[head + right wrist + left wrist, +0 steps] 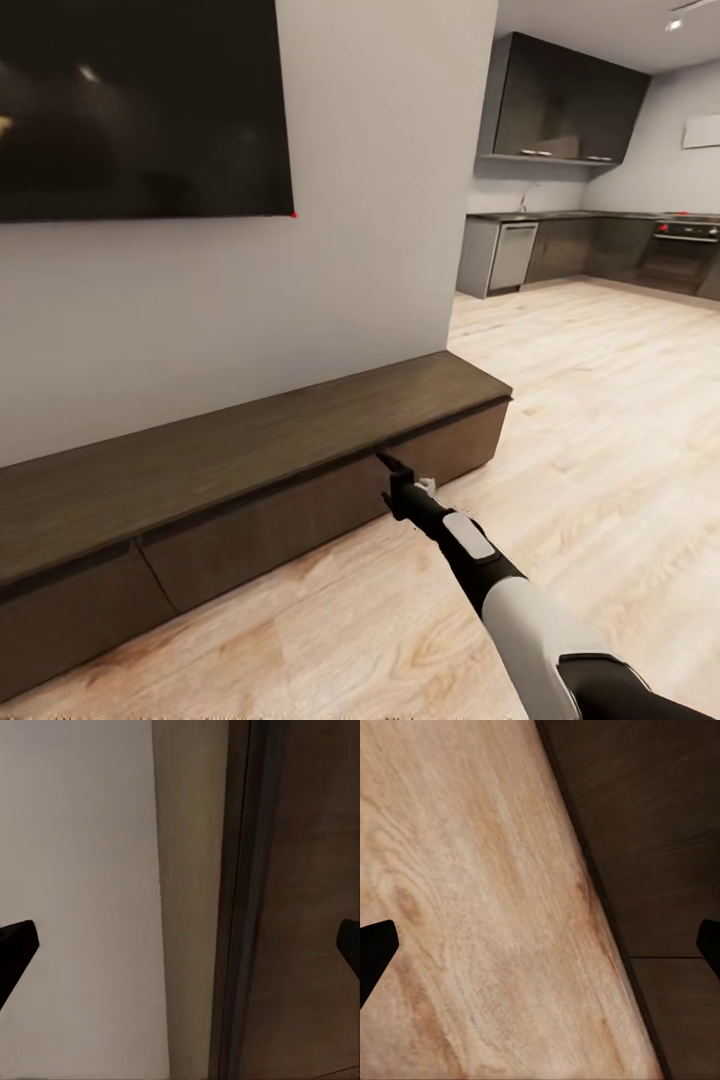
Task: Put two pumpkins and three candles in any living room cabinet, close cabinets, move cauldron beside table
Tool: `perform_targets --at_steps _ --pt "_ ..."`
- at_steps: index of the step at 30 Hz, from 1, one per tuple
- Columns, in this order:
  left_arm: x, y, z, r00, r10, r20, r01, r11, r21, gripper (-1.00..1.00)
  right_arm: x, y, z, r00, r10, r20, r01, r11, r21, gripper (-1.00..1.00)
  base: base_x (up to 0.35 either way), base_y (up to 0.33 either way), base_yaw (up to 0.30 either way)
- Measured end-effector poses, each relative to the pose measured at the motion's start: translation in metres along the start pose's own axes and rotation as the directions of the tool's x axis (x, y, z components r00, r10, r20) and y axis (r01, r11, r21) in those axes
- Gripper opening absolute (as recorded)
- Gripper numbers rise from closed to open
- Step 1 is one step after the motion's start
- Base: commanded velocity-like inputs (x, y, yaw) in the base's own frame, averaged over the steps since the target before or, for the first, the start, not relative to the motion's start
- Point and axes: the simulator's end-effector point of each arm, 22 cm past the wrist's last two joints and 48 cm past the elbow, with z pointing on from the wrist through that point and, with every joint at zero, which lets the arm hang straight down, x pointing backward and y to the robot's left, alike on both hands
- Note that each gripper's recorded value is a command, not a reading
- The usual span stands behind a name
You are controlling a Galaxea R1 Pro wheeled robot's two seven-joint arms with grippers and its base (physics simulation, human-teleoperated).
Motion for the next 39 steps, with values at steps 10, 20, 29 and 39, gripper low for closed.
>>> perform_targets --at_steps 10,20,29,39 --pt "0.0 0.005 -0.003 1.0 0.014 -0.008 -0.014 0.999 -0.032 1.0 0.01 -0.03 0.002 0.999 0.041 -0.019 -0.041 0.999 -0.034 1.0 0.0 0.0 0.0" --pt "0.0 0.011 -0.005 0.999 0.034 -0.017 -0.035 0.997 -0.066 1.0 0.015 -0.023 0.013 0.996 0.049 -0.08 -0.054 0.997 -0.063 1.0 0.0 0.0 0.0" --pt "-0.007 0.014 -0.009 0.999 0.053 -0.005 -0.053 0.995 -0.085 1.0 0.012 -0.032 0.02 0.995 0.048 -0.09 -0.054 0.997 -0.056 1.0 0.0 0.0 0.0" --pt "-0.029 0.014 -0.023 0.998 0.054 0.023 -0.052 0.995 -0.082 1.0 0.013 -0.057 0.026 0.993 0.07 -0.094 -0.072 0.997 -0.021 1.0 0.0 0.0 0.0"
